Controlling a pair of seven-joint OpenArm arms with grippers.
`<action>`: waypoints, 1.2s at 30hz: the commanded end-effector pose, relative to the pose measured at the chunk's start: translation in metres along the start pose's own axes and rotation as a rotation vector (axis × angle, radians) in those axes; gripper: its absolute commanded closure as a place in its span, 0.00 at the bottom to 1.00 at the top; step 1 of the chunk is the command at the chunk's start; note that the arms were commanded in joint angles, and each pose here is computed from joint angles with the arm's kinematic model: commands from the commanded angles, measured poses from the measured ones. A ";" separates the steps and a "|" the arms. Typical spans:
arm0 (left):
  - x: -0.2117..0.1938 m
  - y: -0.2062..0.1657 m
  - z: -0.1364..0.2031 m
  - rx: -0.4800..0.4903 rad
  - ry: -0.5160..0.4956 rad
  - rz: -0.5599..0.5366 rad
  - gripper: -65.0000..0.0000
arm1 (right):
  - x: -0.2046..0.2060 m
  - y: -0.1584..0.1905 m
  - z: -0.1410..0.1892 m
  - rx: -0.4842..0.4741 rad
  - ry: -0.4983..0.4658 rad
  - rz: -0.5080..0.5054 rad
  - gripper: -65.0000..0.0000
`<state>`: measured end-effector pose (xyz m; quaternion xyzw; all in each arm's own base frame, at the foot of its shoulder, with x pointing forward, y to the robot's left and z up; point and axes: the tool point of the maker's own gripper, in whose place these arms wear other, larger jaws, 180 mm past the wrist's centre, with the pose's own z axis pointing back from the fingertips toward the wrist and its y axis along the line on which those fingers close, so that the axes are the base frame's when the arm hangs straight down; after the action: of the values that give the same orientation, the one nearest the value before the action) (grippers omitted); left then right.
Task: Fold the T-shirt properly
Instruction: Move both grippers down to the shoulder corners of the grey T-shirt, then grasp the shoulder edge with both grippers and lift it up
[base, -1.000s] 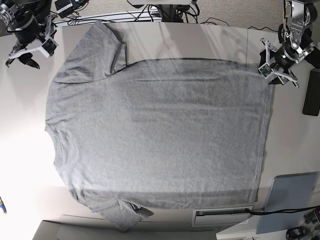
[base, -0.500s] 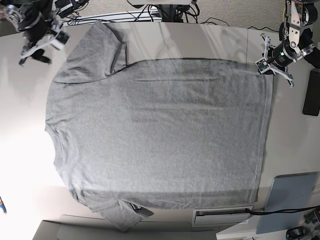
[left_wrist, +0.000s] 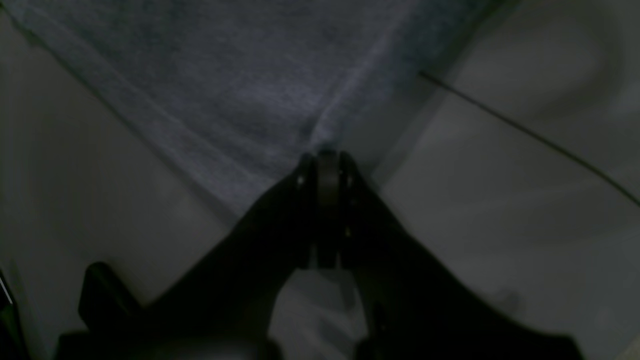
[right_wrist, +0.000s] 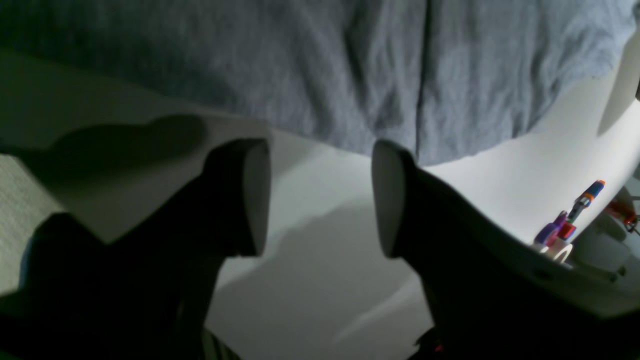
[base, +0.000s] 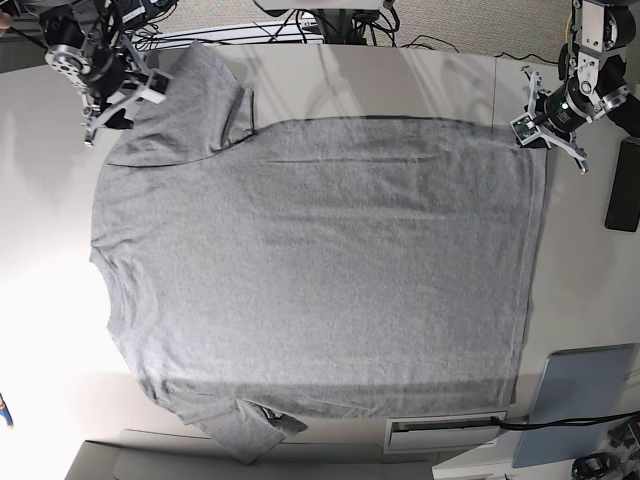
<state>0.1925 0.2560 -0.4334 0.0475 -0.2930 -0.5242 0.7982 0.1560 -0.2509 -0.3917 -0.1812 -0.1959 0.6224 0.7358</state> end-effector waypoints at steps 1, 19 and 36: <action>-0.011 -0.011 0.002 -0.047 0.045 -0.014 1.00 | 0.004 -0.008 0.000 -0.019 -0.017 0.009 0.51; -0.011 -0.011 0.002 -0.047 0.046 -0.014 1.00 | 0.021 -0.004 -0.035 0.026 -0.019 0.045 0.55; -0.004 -0.009 0.007 -0.050 -0.004 0.035 1.00 | 0.011 -0.024 -0.012 -0.075 0.116 -0.065 1.00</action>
<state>0.1899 0.2511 -0.4300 0.0212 -0.3062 -0.5056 0.8064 0.1747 -0.2414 -0.3993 -0.2238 -0.1693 0.5790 0.7655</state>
